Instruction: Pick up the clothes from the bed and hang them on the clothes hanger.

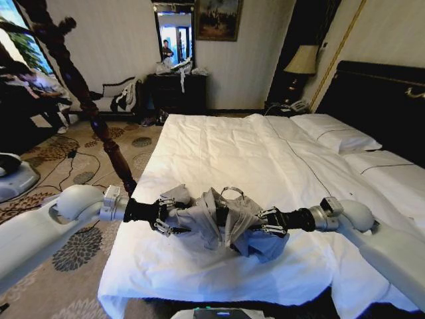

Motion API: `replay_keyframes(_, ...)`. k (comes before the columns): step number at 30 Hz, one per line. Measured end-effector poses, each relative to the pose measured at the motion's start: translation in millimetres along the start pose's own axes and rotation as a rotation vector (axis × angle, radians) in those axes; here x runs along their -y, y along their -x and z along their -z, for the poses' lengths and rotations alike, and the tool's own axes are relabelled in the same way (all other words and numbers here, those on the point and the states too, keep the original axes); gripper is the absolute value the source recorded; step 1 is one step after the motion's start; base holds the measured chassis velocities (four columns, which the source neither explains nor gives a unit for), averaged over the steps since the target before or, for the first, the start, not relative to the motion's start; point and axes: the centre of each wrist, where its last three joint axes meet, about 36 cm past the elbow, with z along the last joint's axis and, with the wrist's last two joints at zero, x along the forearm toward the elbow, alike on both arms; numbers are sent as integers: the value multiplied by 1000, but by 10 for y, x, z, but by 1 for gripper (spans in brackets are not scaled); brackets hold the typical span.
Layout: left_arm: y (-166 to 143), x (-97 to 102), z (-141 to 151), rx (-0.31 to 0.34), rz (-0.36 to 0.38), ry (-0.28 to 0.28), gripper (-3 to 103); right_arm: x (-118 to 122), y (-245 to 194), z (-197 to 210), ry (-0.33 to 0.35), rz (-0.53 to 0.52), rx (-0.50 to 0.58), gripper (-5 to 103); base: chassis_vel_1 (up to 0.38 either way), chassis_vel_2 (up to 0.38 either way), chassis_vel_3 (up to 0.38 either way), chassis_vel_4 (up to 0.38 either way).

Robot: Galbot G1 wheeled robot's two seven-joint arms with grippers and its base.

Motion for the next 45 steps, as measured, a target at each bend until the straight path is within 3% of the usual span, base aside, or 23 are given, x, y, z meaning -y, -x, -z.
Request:
replay_keyframes(2,9,1,-10,-2,-4,0,43,1,5,25,-3,3,0,17,0,0,0,0)
replay_keyframes(4,10,1,-12,-3,-5,0,43,0,7,31,-3,5,0,17,0,0,0,0)
replay_keyframes(7,5,0,-12,-9,-12,0,27,-4,18,63,-9,12,-2,17,0,0,0,0)
replay_keyframes(10,-5,3,-4,-14,-19,1,18,-2,21,90,-15,18,-7,17,0,0,0,0)
replay_keyframes(23,15,20,-20,-19,-41,-9,18,36,-15,182,-54,11,-4,16,0,0,0,0)
replay_keyframes(25,16,15,-25,-16,-39,-11,18,31,-11,180,-49,-5,19,32,0,0,0,0)
replay_keyframes(28,11,5,-28,-8,-36,-13,18,34,-20,181,-49,-9,34,37,0,0,0,0)
replay_keyframes(30,1,-5,-27,5,-29,-15,18,22,-18,155,-28,-14,78,47,0,0,0,0)
replay_keyframes(31,-5,-8,-29,11,-25,-16,18,0,4,136,-3,-29,134,53,0,0,0,0)
replay_keyframes(33,-11,-12,-31,13,-22,-17,18,-20,31,122,16,-44,182,53,0,0,0,0)
replay_keyframes(35,-33,-30,-46,18,-11,-21,18,-83,130,120,89,-114,347,64,0,0,0,0)
replay_keyframes(36,-33,-30,-46,18,-11,-21,18,-83,130,120,89,-114,347,64,0,0,0,0)
replay_keyframes(40,-60,-79,-79,47,12,-32,18,-127,241,265,147,-245,547,85,0,0,0,0)
replay_keyframes(45,-128,-164,-122,91,54,-53,18,-119,238,389,150,-306,614,99,0,0,0,0)
